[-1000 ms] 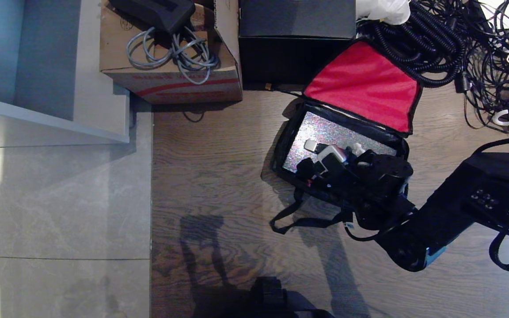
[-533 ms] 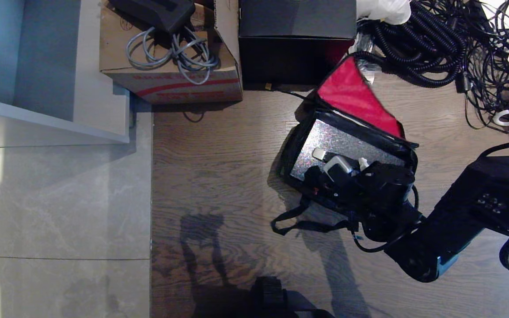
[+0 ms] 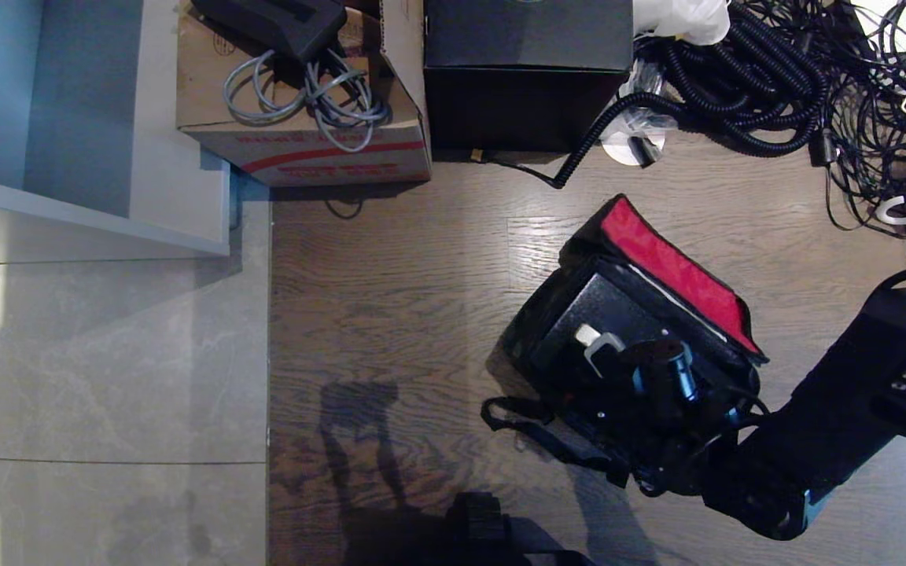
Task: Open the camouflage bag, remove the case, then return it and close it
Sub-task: Grip the handle
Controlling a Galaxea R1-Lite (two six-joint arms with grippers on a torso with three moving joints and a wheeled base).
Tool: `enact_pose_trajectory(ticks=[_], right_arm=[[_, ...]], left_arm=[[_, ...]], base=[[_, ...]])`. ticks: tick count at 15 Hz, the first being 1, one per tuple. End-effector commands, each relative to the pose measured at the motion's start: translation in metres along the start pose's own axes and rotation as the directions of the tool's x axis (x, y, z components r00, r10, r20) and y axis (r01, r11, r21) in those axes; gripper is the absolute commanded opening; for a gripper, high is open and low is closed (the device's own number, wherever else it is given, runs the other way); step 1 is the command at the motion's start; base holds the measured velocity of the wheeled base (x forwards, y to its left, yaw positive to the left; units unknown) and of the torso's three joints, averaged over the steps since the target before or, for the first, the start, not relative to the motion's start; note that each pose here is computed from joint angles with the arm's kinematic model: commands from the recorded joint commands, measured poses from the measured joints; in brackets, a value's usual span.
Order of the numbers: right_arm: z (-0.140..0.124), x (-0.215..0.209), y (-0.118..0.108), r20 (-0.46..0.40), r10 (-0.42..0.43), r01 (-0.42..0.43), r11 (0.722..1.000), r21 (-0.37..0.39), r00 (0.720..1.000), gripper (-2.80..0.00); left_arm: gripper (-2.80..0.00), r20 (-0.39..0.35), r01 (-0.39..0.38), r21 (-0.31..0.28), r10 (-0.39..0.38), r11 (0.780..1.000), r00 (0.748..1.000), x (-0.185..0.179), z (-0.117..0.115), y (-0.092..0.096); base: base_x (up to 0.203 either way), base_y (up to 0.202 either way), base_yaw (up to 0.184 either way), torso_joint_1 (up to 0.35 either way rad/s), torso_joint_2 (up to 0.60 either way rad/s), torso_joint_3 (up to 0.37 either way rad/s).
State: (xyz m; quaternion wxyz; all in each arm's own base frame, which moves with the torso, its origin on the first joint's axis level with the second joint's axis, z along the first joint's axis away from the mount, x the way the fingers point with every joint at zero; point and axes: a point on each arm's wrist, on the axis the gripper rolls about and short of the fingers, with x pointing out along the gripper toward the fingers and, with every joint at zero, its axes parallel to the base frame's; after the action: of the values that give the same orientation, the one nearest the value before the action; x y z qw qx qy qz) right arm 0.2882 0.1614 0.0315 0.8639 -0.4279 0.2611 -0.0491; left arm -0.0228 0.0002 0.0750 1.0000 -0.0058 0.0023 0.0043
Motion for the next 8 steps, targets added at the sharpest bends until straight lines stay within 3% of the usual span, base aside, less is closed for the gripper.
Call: enact_pose_trajectory(ticks=[1, 2, 3, 8], right_arm=[[0.0038, 0.0011, 0.0081, -0.002, 0.023, -0.023, 0.999, 0.04, 1.0, -2.8], [0.0035, 0.0009, 0.0076, -0.002, 0.025, -0.025, 0.999, 0.041, 1.0, -0.64], [0.0037, 0.0003, 0.0066, -0.002, 0.03, -0.03, 0.999, 0.03, 1.0, 0.0], [0.0095, 0.01, 0.0051, -0.001, -0.001, 0.001, 0.998, 0.064, 1.0, 0.0]], left_arm=[[-2.8, 0.001, -0.001, -0.001, 0.001, 1.0, 1.0, 0.0, 0.0, 0.0], [-2.8, 0.0, -0.001, -0.001, 0.001, 1.0, 1.0, 0.0, 0.0, 0.0], [-2.8, 0.0, -0.001, -0.001, 0.001, 1.0, 1.0, 0.0, 0.0, 0.0], [-2.8, 0.001, -0.001, -0.001, 0.001, 1.0, 1.0, -0.0001, 0.0, 0.0]], base=[[0.0, 0.0, 0.0, 0.0, 0.0, 0.0], [0.0, 0.0, 0.0, 0.0, 0.0, 0.0], [0.0, 0.0, 0.0, 0.0, 0.0, 0.0], [0.0, 0.0, 0.0, 0.0, 0.0, 0.0]])
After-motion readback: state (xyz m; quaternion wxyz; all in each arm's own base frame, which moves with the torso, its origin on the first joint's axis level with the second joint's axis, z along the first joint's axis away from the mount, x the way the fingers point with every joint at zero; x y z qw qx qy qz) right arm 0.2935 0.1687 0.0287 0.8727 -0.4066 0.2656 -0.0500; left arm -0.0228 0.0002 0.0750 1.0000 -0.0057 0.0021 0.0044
